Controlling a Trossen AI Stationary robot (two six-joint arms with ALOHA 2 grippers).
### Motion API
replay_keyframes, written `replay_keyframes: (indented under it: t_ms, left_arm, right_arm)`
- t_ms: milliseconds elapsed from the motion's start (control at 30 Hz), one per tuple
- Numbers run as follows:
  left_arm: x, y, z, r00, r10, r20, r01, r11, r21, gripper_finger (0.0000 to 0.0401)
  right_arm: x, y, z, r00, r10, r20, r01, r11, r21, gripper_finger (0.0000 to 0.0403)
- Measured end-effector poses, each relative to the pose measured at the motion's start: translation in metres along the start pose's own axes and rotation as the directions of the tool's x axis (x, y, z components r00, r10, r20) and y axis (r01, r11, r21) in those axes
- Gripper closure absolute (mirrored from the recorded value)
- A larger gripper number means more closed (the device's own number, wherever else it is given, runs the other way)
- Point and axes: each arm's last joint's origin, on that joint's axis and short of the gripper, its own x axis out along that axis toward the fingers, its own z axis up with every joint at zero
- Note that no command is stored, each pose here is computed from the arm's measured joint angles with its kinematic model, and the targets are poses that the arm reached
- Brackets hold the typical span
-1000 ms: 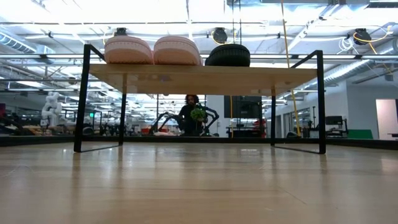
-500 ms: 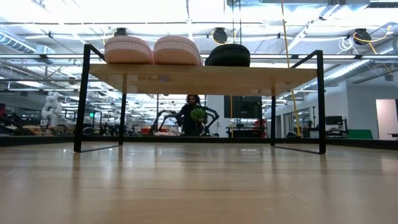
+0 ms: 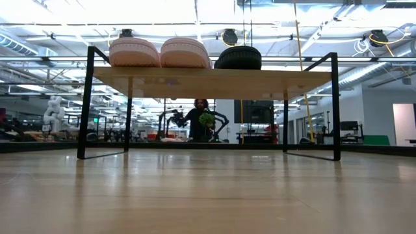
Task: Pick and place slides into the shelf
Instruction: Put the black slipper on the shelf
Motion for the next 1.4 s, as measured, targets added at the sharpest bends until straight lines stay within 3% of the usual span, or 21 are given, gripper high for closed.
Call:
replay_keyframes:
  t_ms: [300, 833, 1400]
  left_arm:
    - [0.000, 0.000, 0.000, 1.000, -0.014, -0.005, 0.014, 1.000, -0.002, 0.0249]
    - [0.000, -0.001, 0.000, 1.000, -0.021, -0.004, 0.021, 1.000, -0.007, 0.0249]
    - [0.000, -0.001, 0.000, 0.999, -0.035, -0.008, 0.035, 0.999, -0.008, 0.0249]
  right_arm:
    - [0.025, 0.009, 0.000, 0.997, 0.062, -0.052, -0.061, 0.998, 0.026, 0.0282]
    - [0.057, -0.003, -0.005, 0.992, -0.062, -0.108, 0.069, 0.996, 0.060, 0.0282]
    - [0.065, -0.004, -0.005, 0.992, -0.067, -0.105, 0.076, 0.994, 0.082, 0.0282]
